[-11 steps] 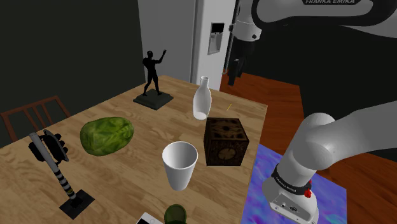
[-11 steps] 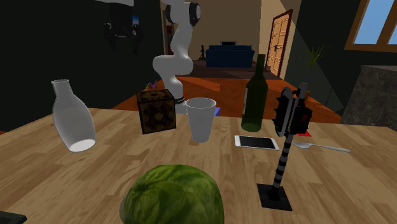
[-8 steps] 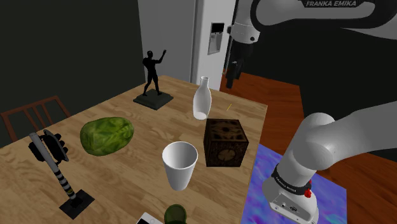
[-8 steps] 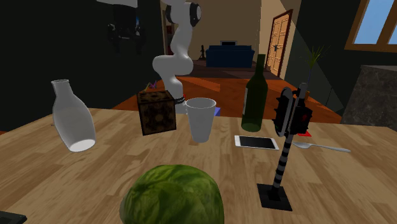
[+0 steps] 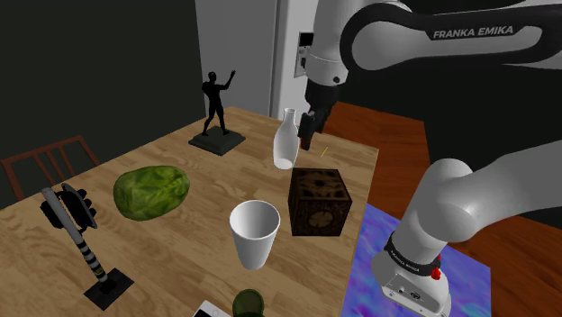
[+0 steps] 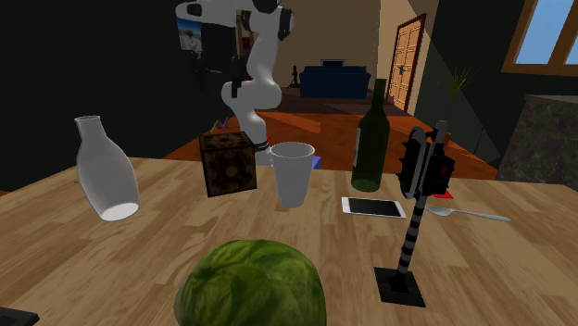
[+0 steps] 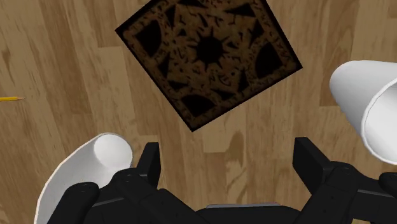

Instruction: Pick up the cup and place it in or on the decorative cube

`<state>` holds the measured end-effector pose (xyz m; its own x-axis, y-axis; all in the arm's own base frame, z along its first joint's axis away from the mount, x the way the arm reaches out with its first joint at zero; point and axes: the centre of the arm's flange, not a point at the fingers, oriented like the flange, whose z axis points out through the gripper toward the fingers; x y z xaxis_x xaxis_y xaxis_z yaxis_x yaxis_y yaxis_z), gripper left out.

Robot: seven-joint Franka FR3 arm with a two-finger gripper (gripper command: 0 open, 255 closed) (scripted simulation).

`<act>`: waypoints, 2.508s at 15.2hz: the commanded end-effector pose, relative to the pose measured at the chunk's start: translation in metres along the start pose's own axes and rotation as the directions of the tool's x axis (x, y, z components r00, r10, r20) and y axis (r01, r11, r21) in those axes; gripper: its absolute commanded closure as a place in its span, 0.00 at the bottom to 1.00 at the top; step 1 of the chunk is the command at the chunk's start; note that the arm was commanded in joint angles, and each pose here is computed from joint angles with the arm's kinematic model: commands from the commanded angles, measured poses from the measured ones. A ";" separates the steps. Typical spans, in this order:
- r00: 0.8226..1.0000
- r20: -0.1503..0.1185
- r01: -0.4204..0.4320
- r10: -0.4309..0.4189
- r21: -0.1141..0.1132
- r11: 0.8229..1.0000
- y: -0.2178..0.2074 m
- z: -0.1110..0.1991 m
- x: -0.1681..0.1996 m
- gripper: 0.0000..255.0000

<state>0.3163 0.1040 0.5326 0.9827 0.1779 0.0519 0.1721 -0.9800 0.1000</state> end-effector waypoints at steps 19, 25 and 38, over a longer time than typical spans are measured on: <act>1.000 -0.017 0.008 -0.009 -0.048 0.999 -0.260 0.084 0.022 0.00; 1.000 -0.018 0.009 -0.010 -0.053 0.999 -0.286 0.109 0.024 0.00; 1.000 -0.018 0.009 -0.010 -0.054 0.999 -0.284 0.133 0.025 1.00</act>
<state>0.3007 0.3751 0.3736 0.9795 0.1894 0.0692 0.1771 -0.9721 0.1535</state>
